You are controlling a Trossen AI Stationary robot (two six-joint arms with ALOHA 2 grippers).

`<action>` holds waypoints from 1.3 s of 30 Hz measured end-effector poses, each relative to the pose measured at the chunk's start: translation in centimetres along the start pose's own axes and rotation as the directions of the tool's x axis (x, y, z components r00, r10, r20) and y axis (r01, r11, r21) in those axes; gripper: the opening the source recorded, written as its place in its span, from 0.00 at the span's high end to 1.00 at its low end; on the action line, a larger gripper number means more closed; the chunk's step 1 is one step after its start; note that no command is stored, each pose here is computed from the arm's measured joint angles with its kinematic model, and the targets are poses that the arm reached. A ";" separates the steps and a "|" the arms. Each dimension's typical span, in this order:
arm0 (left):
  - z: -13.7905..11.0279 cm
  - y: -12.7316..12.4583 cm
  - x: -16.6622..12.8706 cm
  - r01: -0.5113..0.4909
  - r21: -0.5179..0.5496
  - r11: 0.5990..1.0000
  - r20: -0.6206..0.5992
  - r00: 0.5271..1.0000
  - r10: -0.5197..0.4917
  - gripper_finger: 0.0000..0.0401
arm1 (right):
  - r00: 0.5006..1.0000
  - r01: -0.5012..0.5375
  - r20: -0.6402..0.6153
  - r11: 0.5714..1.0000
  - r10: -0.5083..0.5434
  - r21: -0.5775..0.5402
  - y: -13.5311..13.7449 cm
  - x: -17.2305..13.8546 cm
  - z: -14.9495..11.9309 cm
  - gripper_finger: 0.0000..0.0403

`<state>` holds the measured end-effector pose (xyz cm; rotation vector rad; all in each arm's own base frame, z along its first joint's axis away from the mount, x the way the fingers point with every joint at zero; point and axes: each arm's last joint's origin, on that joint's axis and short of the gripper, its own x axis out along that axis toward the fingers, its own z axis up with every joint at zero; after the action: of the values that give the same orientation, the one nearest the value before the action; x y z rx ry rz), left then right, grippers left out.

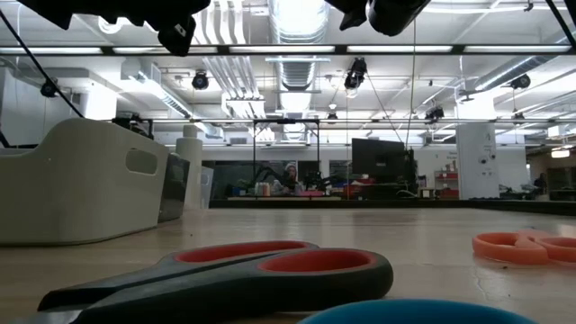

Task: Pick & Place Paint Supplies
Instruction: Put the orange paint brush into the black bin

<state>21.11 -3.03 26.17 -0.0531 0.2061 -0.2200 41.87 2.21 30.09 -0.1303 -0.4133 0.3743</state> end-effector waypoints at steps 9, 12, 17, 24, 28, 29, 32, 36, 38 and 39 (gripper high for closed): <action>0.0 0.0 0.0 -0.003 0.001 1.000 -0.001 1.000 0.003 0.85 | 1.000 -0.001 -0.017 1.000 0.001 0.007 0.0 0.0 -0.2 0.97; 0.0 0.0 0.0 -0.003 0.001 1.000 -0.001 1.000 0.003 0.85 | 1.000 -0.001 -0.017 1.000 0.001 0.006 0.0 0.0 -0.2 0.97; 0.0 0.0 0.0 -0.003 0.007 1.000 -0.004 1.000 0.004 0.85 | 1.000 -0.001 -0.017 1.000 0.001 0.006 0.0 0.0 -0.2 0.97; -0.1 0.0 0.0 -0.004 0.006 1.000 -0.015 1.000 0.005 0.86 | 1.000 -0.001 -0.018 1.000 0.001 0.007 0.0 0.0 -0.2 0.97; -0.2 0.0 0.0 -0.001 0.011 1.000 -0.016 1.000 0.001 0.92 | 1.000 0.003 -0.018 1.000 -0.003 0.007 0.0 0.0 -0.2 0.97; -0.2 0.0 0.0 0.002 0.014 1.000 -0.017 1.000 -0.002 0.94 | 1.000 0.006 -0.018 1.000 -0.006 0.006 -0.1 0.0 -0.2 0.97; -0.2 0.0 0.0 0.004 0.020 1.000 -0.017 1.000 -0.003 0.97 | 1.000 0.009 -0.018 1.000 -0.009 0.005 -0.2 -0.1 -0.2 0.97; -0.2 0.0 0.0 0.000 0.037 0.999 -0.017 1.000 0.000 0.94 | 1.000 0.007 -0.019 1.000 -0.007 0.005 -0.1 -0.1 -0.2 0.97; -0.2 0.0 0.0 -0.002 0.037 0.999 -0.017 1.000 0.002 0.93 | 1.000 0.007 -0.019 1.000 -0.006 0.006 -0.1 -0.1 -0.2 0.97; -0.2 0.0 0.0 -0.004 0.036 0.999 -0.016 1.000 0.005 0.93 | 1.000 0.007 -0.019 1.000 -0.007 0.006 -0.1 -0.1 -0.2 0.97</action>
<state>21.08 -3.01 26.01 -0.0149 0.2186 -0.2199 41.96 2.05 29.92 -0.1270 -0.3938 0.3675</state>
